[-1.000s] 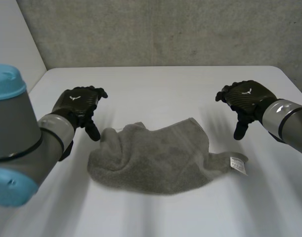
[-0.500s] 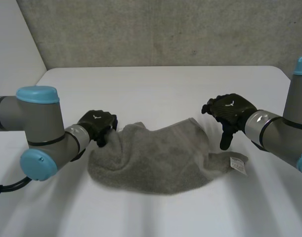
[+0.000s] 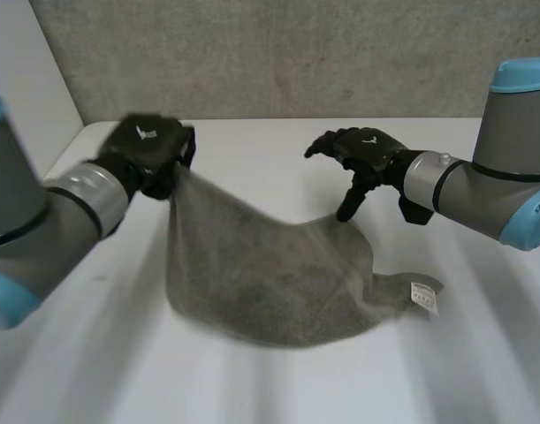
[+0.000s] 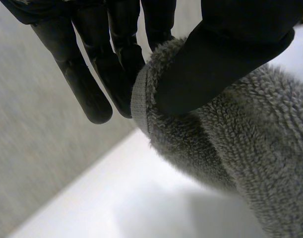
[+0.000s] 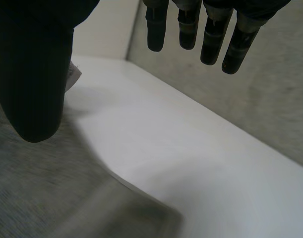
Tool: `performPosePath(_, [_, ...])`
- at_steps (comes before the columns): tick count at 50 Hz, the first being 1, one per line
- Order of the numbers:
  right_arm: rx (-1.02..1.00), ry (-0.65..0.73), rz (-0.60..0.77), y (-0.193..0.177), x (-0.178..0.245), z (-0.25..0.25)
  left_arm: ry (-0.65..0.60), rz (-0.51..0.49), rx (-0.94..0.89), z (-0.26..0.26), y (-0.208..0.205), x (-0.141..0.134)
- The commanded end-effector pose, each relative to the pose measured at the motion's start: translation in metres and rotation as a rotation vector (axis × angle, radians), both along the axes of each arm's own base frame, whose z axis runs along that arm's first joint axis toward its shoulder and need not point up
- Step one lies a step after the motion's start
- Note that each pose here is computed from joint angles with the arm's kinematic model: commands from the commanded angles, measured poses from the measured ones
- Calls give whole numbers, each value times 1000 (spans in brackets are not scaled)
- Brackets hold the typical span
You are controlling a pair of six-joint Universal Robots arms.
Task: Fold the towel.
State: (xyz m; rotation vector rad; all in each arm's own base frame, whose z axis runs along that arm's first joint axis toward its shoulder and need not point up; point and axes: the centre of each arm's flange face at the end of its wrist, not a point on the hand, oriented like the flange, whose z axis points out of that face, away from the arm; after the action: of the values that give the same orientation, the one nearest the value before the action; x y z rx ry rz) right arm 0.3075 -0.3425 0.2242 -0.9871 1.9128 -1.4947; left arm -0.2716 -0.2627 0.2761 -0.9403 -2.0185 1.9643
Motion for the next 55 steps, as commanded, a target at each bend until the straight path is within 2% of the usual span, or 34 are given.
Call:
performPosePath(1, [144,-125,99,-2,11,-10,67,-47,-148,57,56,10])
performPosePath(6, [229,-160,150,-2,21,-29,98,-58,-208,74,81,19])
performPosePath(10, [301,-155,219,14,44,-56,108,-61,-233,80,95,24])
performPosePath(14, [303,-145,207,14,50,-63,112,-61,-241,81,98,26])
performPosePath(17, [245,-143,140,3,49,-53,105,-61,-231,77,95,25])
performPosePath(19, [146,-161,67,-11,47,-28,99,-55,-227,75,92,25])
performPosePath(22, [91,-179,51,-14,46,-9,62,-43,-214,66,78,21])
performPosePath(24, [-25,-221,40,-15,43,33,6,-36,-203,53,57,15])
performPosePath(25, [-26,-221,40,-15,43,34,6,-36,-203,53,57,15])
performPosePath(27, [-194,-287,27,-15,39,80,-7,-27,-227,54,47,12])
performPosePath(28, [-195,-288,27,-15,39,81,-6,-16,-265,58,35,9])
performPosePath(30, [-373,-375,-73,-14,27,127,11,-8,-318,67,25,6])
performPosePath(32, [-421,-407,-123,-13,20,138,40,13,-384,77,9,4])
performPosePath(39, [-393,-343,-201,-10,3,115,36,3,-377,70,10,2])
performPosePath(41, [-502,-359,-258,-9,-7,131,38,3,-378,69,10,2])
performPosePath(44, [-547,-360,-273,-6,-9,137,44,2,-401,70,7,0])
performPosePath(49, [-517,-264,-300,6,-16,105,60,18,-440,67,0,-1])
performPosePath(52, [-544,-265,-294,19,-21,112,39,36,-387,45,-1,4])
performPosePath(54, [-551,-198,-281,40,-29,103,-13,35,-282,8,9,11])
performPosePath(55, [-551,-197,-281,40,-29,103,-13,35,-281,8,9,11])
